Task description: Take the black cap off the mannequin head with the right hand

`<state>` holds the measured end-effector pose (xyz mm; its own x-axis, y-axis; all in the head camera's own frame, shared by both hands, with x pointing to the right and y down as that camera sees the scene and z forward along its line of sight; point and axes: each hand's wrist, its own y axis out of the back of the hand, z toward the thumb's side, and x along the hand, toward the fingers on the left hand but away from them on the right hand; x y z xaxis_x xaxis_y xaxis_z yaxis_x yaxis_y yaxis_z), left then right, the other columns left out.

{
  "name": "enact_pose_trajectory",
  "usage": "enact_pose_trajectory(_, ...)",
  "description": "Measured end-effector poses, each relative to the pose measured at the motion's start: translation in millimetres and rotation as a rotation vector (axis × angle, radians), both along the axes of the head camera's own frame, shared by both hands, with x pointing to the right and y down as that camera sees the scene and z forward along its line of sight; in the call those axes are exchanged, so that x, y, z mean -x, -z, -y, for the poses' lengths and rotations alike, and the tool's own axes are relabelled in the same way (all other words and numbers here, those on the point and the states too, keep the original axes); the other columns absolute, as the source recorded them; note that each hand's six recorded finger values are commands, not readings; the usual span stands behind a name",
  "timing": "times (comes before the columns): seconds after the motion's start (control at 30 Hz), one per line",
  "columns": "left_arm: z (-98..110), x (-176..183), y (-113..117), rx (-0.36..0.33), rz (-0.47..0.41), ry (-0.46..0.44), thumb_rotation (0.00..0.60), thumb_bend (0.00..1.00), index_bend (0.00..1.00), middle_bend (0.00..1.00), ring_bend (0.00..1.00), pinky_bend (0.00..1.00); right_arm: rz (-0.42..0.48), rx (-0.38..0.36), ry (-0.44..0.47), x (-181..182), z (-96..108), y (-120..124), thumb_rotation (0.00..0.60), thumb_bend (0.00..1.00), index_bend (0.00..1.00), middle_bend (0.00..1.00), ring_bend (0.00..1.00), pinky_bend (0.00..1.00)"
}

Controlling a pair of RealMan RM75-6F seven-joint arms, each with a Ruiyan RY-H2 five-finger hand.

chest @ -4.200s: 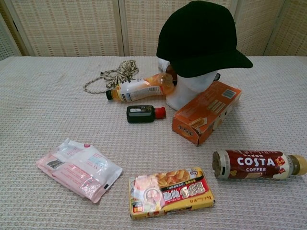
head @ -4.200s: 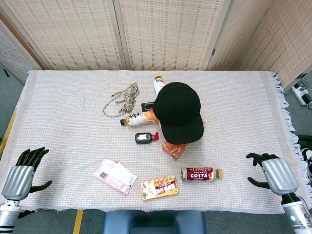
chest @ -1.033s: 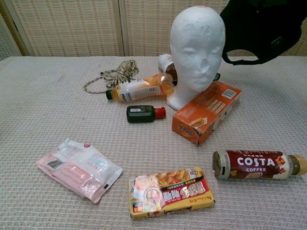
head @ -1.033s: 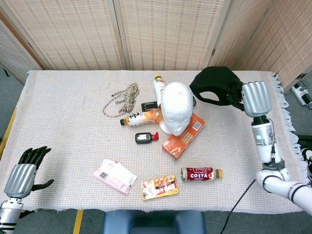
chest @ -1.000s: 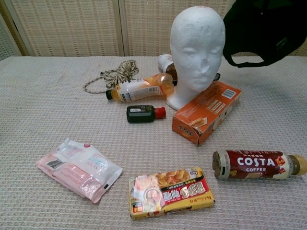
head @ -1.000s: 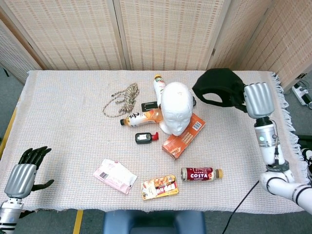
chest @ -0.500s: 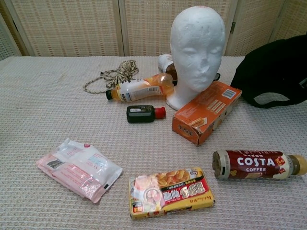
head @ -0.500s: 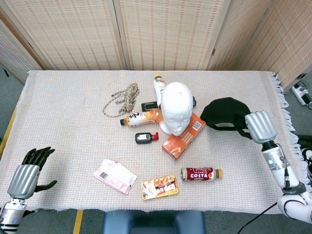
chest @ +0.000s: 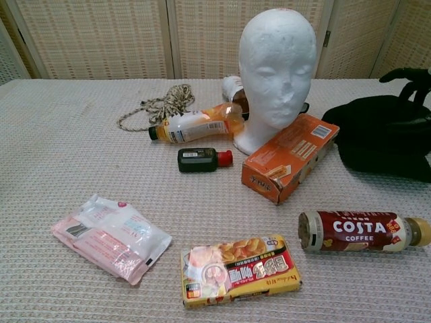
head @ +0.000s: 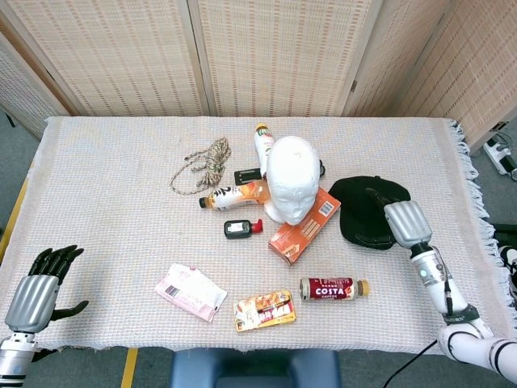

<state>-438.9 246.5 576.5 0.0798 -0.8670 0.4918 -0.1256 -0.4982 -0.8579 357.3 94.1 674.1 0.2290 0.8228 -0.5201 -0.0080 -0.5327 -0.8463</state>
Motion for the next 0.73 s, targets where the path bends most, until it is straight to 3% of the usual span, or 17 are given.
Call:
enact_pose_trajectory(0.17, 1, 3, 1, -0.005, 0.008, 0.01, 0.6, 0.04, 0.17, 0.15, 0.14, 0.12, 0.016, -0.04, -0.029, -10, -5, 20, 0.165, 0.0, 0.05, 0.26, 0.27, 0.51)
enact_pose_trajectory(0.3, 0, 6, 0, -0.003, 0.015, 0.023, 0.6, 0.04, 0.17, 0.15, 0.15, 0.12, 0.026, -0.091, -0.056, -23, -19, 45, 0.273, 0.13, 0.18, 0.33, 0.31, 0.53)
enact_pose_trajectory(0.43, 1, 7, 0, -0.008, 0.017, 0.031, 0.6, 0.04, 0.17, 0.15, 0.15, 0.12, 0.024, -0.127, -0.088, -39, -43, 73, 0.348, 0.19, 0.24, 0.34, 0.32, 0.53)
enact_pose_trajectory(0.73, 3, 3, 3, -0.036, 0.014, 0.024, 0.6, 0.04, 0.17, 0.15, 0.14, 0.12, -0.031, -0.116, -0.163, -69, -108, 127, 0.35, 0.19, 0.24, 0.35, 0.32, 0.53)
